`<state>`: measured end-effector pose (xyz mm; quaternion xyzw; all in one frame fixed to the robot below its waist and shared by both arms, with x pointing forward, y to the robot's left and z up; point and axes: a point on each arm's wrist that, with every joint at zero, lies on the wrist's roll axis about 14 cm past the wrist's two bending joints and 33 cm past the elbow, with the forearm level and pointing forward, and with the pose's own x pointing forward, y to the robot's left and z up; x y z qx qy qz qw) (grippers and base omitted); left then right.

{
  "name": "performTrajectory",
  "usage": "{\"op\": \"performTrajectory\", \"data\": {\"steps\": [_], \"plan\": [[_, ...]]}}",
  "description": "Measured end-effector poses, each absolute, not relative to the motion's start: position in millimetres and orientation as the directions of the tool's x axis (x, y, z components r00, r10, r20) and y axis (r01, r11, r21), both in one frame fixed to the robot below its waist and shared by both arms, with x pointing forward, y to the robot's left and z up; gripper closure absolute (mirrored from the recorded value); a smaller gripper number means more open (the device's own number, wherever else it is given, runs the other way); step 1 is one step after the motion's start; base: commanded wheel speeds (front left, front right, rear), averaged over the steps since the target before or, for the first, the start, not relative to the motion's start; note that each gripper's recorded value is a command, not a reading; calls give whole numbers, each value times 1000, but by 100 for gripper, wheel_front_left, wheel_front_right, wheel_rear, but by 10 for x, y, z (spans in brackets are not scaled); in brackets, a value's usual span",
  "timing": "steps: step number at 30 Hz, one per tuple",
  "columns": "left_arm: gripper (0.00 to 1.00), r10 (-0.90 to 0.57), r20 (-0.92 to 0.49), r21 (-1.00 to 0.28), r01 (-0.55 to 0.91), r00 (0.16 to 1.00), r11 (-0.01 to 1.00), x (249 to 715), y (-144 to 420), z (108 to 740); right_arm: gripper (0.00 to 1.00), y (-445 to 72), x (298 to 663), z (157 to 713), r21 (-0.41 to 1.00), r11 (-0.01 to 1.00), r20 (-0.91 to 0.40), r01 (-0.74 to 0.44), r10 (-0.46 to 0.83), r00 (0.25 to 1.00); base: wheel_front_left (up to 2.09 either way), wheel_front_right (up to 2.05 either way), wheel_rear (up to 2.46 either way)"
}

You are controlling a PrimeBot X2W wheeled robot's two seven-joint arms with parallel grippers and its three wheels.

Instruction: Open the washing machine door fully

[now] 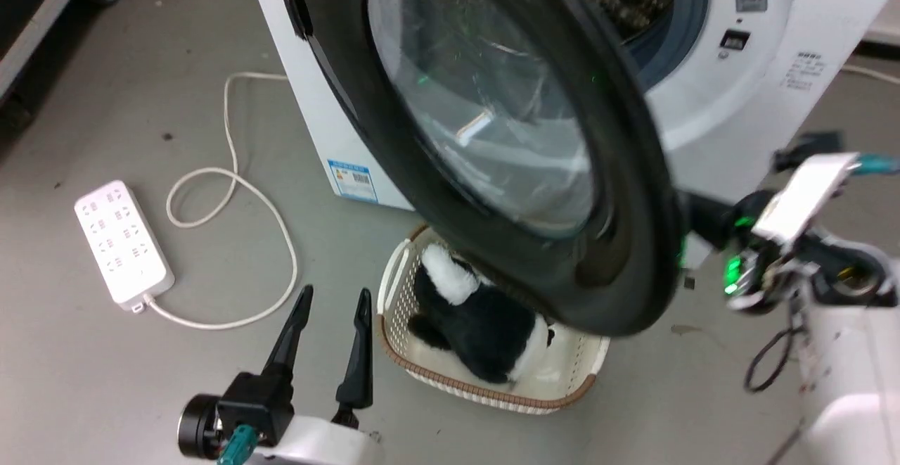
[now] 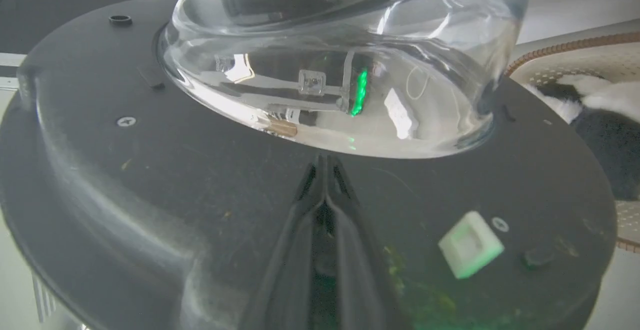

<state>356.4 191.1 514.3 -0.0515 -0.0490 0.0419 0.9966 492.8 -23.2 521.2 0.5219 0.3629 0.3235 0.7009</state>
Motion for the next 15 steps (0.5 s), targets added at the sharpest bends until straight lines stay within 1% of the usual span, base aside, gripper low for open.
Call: {"op": "performTrajectory", "data": {"steps": [1, 2, 8, 12, 15], "plan": [[0, 84, 92, -109, -73, 992, 991, 3539, 1903, 5140, 100, -174, 4863, 5216, 969, 236, -164, -79, 844, 511, 0, 0, 0], [0, 58, 80, -117, -48, 995, 992, 3465, 1853, 5095, 100, 14, 4653, 5221, 974, 208, -142, -96, 877, 459, 0, 0, 0], [0, -20, 42, -115, 25, 999, 993, 3295, 1673, 4965, 100, 393, 4191, 5183, 980, 160, -111, -115, 930, 352, 0, 0, 0], [0, -23, 38, -122, 28, 999, 992, 3227, 1662, 4951, 100, 601, 3927, 5156, 985, 130, -91, -115, 951, 294, 0, 0, 0], [0, -15, 46, -124, 21, 999, 992, 3203, 1679, 4977, 100, 713, 3803, 5155, 987, 112, -77, -115, 959, 271, 0, 0, 0]]}}
